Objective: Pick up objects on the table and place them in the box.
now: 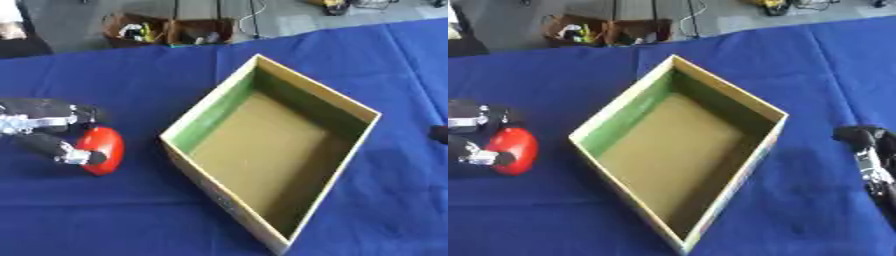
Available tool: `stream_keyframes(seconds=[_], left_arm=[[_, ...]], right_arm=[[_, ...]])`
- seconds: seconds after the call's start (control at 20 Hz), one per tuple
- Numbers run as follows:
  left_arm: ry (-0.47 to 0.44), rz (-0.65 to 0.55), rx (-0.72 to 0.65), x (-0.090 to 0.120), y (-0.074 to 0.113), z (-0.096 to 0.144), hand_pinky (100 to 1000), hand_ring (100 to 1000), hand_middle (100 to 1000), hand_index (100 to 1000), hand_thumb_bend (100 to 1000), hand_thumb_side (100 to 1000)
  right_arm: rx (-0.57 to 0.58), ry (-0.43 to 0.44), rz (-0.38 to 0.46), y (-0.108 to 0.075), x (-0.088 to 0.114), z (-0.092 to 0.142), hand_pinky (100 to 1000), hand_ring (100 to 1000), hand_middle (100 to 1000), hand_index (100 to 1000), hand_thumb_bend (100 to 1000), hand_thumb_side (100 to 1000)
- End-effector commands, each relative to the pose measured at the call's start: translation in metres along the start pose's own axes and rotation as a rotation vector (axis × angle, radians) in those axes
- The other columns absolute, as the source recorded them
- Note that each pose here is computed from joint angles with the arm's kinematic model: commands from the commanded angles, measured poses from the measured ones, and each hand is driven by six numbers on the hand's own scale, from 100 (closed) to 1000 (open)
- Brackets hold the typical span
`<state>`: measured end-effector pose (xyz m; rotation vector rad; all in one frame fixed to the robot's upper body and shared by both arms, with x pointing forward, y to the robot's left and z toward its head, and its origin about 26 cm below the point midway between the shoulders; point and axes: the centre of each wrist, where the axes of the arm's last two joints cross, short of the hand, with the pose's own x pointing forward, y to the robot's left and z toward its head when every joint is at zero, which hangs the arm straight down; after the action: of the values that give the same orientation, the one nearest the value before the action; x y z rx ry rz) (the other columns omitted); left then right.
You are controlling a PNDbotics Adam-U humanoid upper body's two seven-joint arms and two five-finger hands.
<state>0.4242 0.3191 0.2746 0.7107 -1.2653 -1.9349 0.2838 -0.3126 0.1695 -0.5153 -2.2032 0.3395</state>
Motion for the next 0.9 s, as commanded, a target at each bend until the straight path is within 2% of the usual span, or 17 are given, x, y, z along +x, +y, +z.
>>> stream_keyframes(seconds=[0.05, 0.3, 0.45, 0.6, 0.9], left_arm=[[-0.065, -0.113, -0.131, -0.005, 0.007, 0.01, 638, 792, 1000, 1000, 533, 945], [-0.082, -0.102, -0.144, -0.005, 0.001, 0.006, 598, 761, 1000, 1000, 491, 908], [-0.087, -0.098, -0.147, -0.005, -0.001, 0.005, 525, 719, 1000, 1000, 473, 886], [-0.092, -0.091, -0.154, -0.005, -0.004, 0.004, 532, 730, 1000, 1000, 436, 872], [-0.099, -0.1, -0.165, -0.006, -0.007, 0.003, 495, 695, 1000, 1000, 305, 757]], right_arm=[[-0.004, -0.009, 0.019, -0.002, 0.003, -0.002, 849, 818, 604, 700, 100, 829], [-0.004, 0.002, 0.022, -0.001, 0.003, -0.001, 851, 818, 602, 698, 100, 837], [-0.002, 0.005, 0.022, -0.001, 0.003, -0.001, 852, 818, 602, 697, 100, 834], [-0.003, 0.004, 0.019, 0.0, 0.003, -0.001, 853, 818, 601, 697, 100, 837], [0.0, 0.006, 0.013, 0.0, 0.003, -0.002, 854, 818, 600, 696, 100, 841]])
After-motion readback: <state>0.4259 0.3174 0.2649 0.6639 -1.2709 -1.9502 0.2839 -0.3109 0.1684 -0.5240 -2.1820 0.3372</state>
